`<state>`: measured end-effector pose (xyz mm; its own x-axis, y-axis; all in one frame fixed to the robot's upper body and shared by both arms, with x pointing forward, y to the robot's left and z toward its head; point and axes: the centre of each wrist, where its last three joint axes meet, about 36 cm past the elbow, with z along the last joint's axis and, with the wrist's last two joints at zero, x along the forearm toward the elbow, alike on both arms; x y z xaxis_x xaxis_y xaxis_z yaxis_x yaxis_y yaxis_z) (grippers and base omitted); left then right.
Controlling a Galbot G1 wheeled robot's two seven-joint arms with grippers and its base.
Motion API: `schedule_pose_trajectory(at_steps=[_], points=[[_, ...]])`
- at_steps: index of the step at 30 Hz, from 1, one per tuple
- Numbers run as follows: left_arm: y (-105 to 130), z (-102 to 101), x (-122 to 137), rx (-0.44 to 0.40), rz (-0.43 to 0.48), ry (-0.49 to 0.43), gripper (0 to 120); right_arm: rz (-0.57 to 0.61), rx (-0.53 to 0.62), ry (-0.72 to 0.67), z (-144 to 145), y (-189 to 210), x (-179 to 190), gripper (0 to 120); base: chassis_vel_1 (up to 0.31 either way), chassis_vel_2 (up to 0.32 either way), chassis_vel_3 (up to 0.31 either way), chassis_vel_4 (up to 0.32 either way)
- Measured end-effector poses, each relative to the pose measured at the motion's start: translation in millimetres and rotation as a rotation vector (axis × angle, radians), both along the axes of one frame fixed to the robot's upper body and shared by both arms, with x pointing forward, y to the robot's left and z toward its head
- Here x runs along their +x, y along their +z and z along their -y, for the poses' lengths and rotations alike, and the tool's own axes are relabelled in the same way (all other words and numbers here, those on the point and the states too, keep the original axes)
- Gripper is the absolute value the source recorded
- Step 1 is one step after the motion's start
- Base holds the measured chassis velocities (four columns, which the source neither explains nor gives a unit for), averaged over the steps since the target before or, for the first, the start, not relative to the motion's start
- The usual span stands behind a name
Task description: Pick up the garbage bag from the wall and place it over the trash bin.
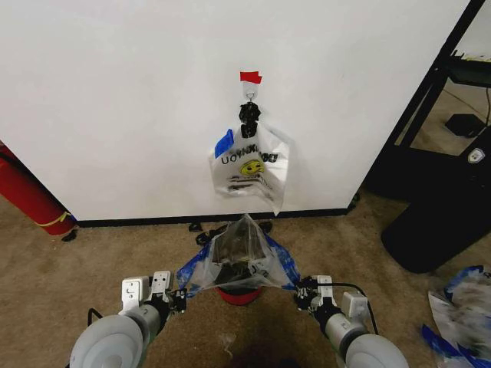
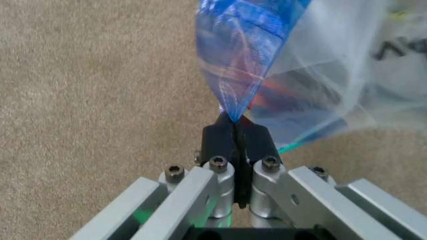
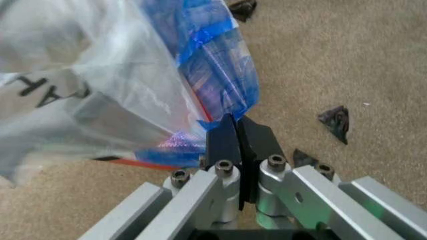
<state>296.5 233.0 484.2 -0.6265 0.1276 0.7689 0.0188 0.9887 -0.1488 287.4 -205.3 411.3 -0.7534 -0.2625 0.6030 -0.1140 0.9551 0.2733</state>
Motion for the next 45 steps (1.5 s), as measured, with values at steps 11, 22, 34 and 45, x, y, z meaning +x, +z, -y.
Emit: schedule_pose_trajectory(at_steps=[11, 22, 34, 45], points=[[-32, 3, 16, 0.046, -0.019, 0.015, 0, -0.026, 0.002, -0.029, -6, -13, 24, 0, 0.0, 0.0, 0.0, 0.0], [-60, 19, 17, 0.092, -0.003, -0.002, 0, -0.066, -0.025, -0.064, -7, -28, 41, 0, 0.0, 0.0, 0.0, 0.0], [-86, 34, 23, 0.088, 0.081, 0.009, 0, -0.041, -0.008, -0.109, -13, -37, 64, 0, 0.0, 0.0, 0.0, 0.0], [-99, 47, 26, 0.072, 0.16, 0.04, 0, -0.001, -0.022, -0.137, -26, -54, 73, 0, 0.0, 0.0, 0.0, 0.0]])
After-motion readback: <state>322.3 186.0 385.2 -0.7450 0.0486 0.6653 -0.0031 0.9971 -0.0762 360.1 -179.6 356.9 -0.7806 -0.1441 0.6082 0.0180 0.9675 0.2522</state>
